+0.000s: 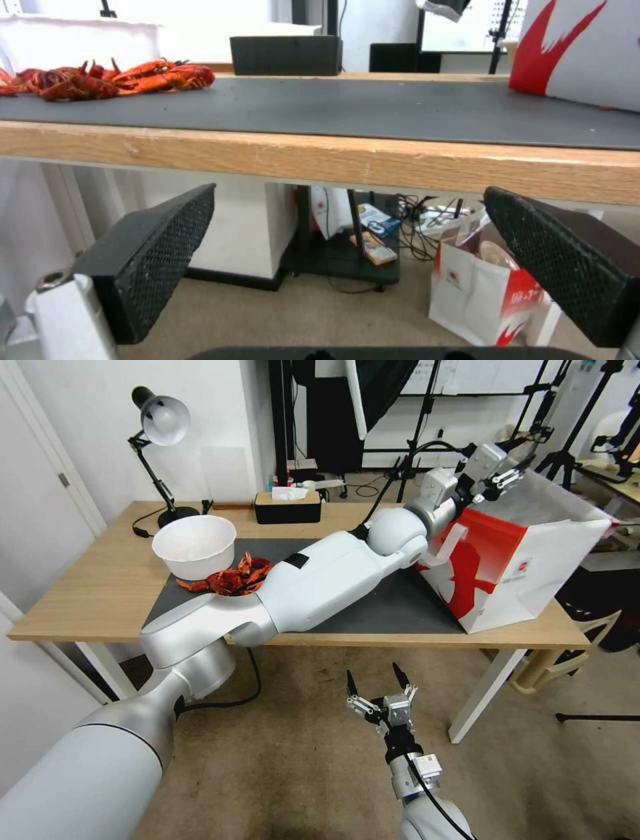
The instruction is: Close the takeout container lid, then place the container into the takeout bag.
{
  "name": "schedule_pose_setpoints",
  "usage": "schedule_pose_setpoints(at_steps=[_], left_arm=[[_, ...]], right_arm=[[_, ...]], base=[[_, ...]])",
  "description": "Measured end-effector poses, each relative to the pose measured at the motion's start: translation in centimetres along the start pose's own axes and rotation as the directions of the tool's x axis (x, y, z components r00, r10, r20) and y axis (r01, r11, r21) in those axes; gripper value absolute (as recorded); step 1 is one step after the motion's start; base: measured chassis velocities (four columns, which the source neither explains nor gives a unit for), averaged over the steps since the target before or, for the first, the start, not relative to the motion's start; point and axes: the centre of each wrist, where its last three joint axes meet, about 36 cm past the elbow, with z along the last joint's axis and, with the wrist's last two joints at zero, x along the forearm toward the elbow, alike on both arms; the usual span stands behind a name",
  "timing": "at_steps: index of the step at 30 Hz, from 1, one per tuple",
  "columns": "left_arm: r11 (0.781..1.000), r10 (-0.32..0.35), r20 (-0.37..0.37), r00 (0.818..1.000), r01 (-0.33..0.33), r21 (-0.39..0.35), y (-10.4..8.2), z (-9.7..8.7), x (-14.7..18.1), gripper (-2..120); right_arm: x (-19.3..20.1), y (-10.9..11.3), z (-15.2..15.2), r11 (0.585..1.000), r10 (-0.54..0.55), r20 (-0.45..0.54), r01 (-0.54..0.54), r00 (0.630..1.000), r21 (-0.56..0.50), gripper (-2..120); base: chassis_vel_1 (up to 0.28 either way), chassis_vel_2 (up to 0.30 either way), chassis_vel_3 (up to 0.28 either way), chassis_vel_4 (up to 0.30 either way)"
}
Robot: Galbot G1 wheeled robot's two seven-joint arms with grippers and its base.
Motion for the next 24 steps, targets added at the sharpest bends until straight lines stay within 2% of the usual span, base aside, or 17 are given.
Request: schedule_pose_setpoints(at_steps=[2,3,4,6,7,9,10,11,12,14,15,17,18,20,22,23,24], left_arm=[[0.998,-0.04,-0.003,0.999,0.041,0.044,0.3,-0.7,0.6,74],[0.998,-0.04,-0.003,0.999,0.041,0.044,0.3,-0.7,0.6,74],[0.996,-0.064,-0.018,0.998,0.065,0.059,0.6,-1.0,0.9,79],[0.989,-0.136,-0.085,0.987,0.141,0.054,1.4,-1.5,2.1,89],[0.989,-0.136,-0.085,0.987,0.141,0.054,1.4,-1.5,2.1,89],[0.98,-0.189,-0.147,0.971,0.195,0.034,2.6,-1.6,3.8,97],[0.98,-0.189,-0.147,0.971,0.195,0.034,2.6,-1.6,3.8,97],[0.974,-0.219,-0.173,0.96,0.226,0.023,3.3,-1.5,5.1,99],[0.961,-0.269,-0.203,0.941,0.277,0.011,4.1,-1.2,6.7,99],[0.938,-0.338,-0.24,0.91,0.347,-0.005,4.7,-1.0,8.9,100],[0.938,-0.338,-0.24,0.91,0.347,-0.005,4.7,-1.0,8.9,100],[0.922,-0.379,-0.258,0.889,0.386,-0.022,4.4,-1.3,11.9,100],[0.922,-0.379,-0.258,0.889,0.386,-0.022,4.4,-1.3,11.9,100],[0.91,-0.404,-0.28,0.871,0.414,-0.025,4.1,-1.2,14.3,100],[0.908,-0.408,-0.282,0.868,0.419,-0.025,4.0,-1.2,14.7,100],[0.902,-0.42,-0.292,0.859,0.432,-0.026,3.7,-0.9,16.5,100],[0.902,-0.42,-0.292,0.859,0.432,-0.026,3.7,-0.9,16.5,100]], right_arm=[[-0.1,0.0,0.0,1.0,-0.002,0.0,0.002,1.0,0.0,100],[-0.1,0.0,0.0,1.0,-0.002,0.0,0.002,1.0,0.0,100],[-0.1,0.1,0.0,1.0,-0.003,0.0,0.003,1.0,-0.001,100],[-0.1,0.2,0.0,1.0,-0.001,-0.002,0.001,1.0,-0.004,100],[-0.1,0.2,0.0,1.0,-0.001,-0.002,0.001,1.0,-0.004,100],[0.0,0.2,0.0,1.0,0.002,-0.004,-0.002,1.0,-0.004,100],[0.0,0.2,0.0,1.0,0.002,-0.004,-0.002,1.0,-0.004,100],[0.0,0.3,0.1,1.0,0.003,-0.005,-0.003,1.0,-0.004,100],[0.0,0.3,0.1,1.0,0.003,-0.007,-0.003,1.0,-0.003,100],[0.0,0.4,0.2,1.0,0.003,-0.009,-0.003,1.0,-0.003,100],[0.0,0.4,0.2,1.0,0.003,-0.009,-0.003,1.0,-0.003,100],[-0.1,0.5,0.2,1.0,0.003,-0.008,-0.003,1.0,-0.003,100],[-0.1,0.5,0.2,1.0,0.003,-0.008,-0.003,1.0,-0.003,100],[-0.1,0.5,0.2,1.0,0.004,-0.009,-0.004,1.0,-0.002,100],[-0.1,0.5,0.2,1.0,0.004,-0.008,-0.004,1.0,-0.002,100],[-0.1,0.5,0.0,1.0,0.005,-0.005,-0.005,1.0,-0.001,100],[-0.1,0.5,0.0,1.0,0.005,-0.005,-0.005,1.0,-0.001,100]], base=[[0.0,0.0,0.0,0.0],[0.0,0.0,0.0,0.0],[0.0,0.0,0.0,0.0],[0.0,0.0,0.0,0.0],[0.0,0.0,0.0,0.0],[0.0,0.0,0.0,0.0],[0.0,0.0,0.0,0.0],[0.0,0.0,0.0,0.0],[0.0,0.0,0.0,0.0],[0.0,0.0,0.0,0.0],[0.0,0.0,0.0,0.0],[0.0,0.0,0.0,0.0],[0.0,0.0,0.0,0.0],[0.0,0.0,0.0,0.0],[0.0,0.0,0.0,0.0],[0.0,0.0,0.0,0.0],[0.0,0.0,0.0,0.0]])
